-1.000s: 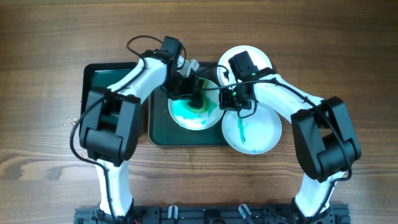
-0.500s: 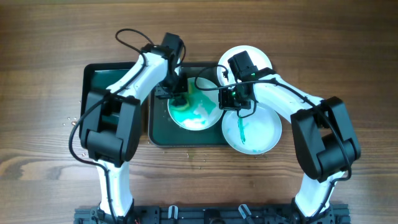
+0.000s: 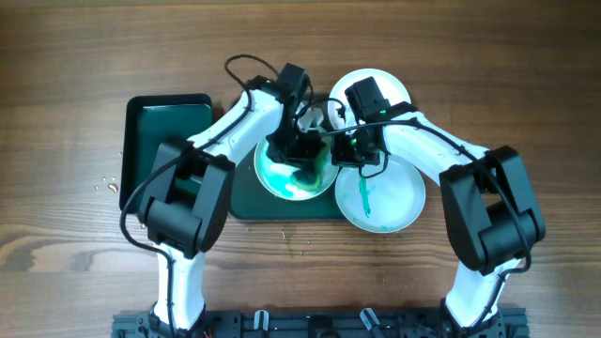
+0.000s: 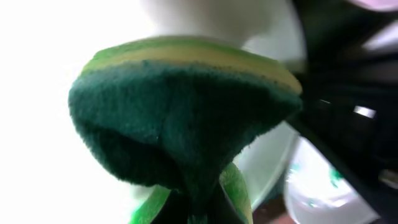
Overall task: Clean dirty plates on tray and stack at the side
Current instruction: 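Scrub the left plate with the sponge while the right gripper holds the plate rim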
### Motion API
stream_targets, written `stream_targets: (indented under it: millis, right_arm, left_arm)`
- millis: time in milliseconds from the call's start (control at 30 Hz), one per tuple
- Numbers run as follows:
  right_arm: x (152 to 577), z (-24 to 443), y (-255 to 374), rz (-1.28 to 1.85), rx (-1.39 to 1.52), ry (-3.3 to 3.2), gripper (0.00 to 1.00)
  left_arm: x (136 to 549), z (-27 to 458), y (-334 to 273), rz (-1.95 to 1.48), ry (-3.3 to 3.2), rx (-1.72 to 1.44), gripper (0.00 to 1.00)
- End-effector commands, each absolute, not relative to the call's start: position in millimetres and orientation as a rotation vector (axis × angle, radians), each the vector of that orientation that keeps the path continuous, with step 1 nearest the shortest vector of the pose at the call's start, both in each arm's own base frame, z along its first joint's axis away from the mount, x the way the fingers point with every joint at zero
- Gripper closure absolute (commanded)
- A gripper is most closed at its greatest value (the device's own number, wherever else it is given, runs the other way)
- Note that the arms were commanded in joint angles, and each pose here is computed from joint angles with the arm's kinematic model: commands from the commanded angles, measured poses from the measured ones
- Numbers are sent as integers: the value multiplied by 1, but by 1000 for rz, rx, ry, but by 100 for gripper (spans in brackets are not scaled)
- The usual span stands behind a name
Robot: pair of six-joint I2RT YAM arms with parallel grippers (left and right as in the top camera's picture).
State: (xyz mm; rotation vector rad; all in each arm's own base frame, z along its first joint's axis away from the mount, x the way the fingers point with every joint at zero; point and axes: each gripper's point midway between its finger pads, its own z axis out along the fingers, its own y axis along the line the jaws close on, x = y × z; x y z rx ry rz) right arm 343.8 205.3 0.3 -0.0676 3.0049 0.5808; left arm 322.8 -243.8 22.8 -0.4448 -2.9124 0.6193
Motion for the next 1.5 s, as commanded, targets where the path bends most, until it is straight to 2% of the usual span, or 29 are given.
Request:
stream_targets:
  millis: [0, 133, 367, 533, 667, 767, 867, 1033, 1167, 1467]
  right_arm:
    - [332, -14, 200, 550, -81, 3056, 96]
    - [331, -13, 202, 571, -84, 3058, 96]
    - [331, -13, 203, 583, -85, 3056, 96]
    - [331, -13, 203, 583, -85, 3056, 96]
    - [331, -13, 203, 583, -64, 3059, 96]
    - [331, -13, 203, 584, -57, 3059, 96]
    - [331, -13, 203, 584, -57, 3059, 96]
    - [331, -13, 203, 585, -56, 3059, 96]
    - [331, -13, 203, 585, -57, 3060, 96]
    - [331, -13, 203, 584, -56, 3063, 96]
  left_arm:
    - [318, 26, -261, 815, -2835, -521, 96]
    - [341, 20, -251, 750, -2939, -455, 96]
    - [397, 2, -189, 158, -3274, -213, 96]
    - [404, 9, -128, -438, -3337, 65, 96]
    - [392, 14, -110, -618, -3284, 124, 96]
    - [378, 11, -118, -579, -3238, 77, 96]
    - [356, 4, -144, -374, -3160, -95, 96]
    - [306, 8, -231, 403, -2891, -516, 96]
    - [284, 33, -275, 863, -2699, -679, 96]
    - [298, 35, -287, 944, -2739, -733, 96]
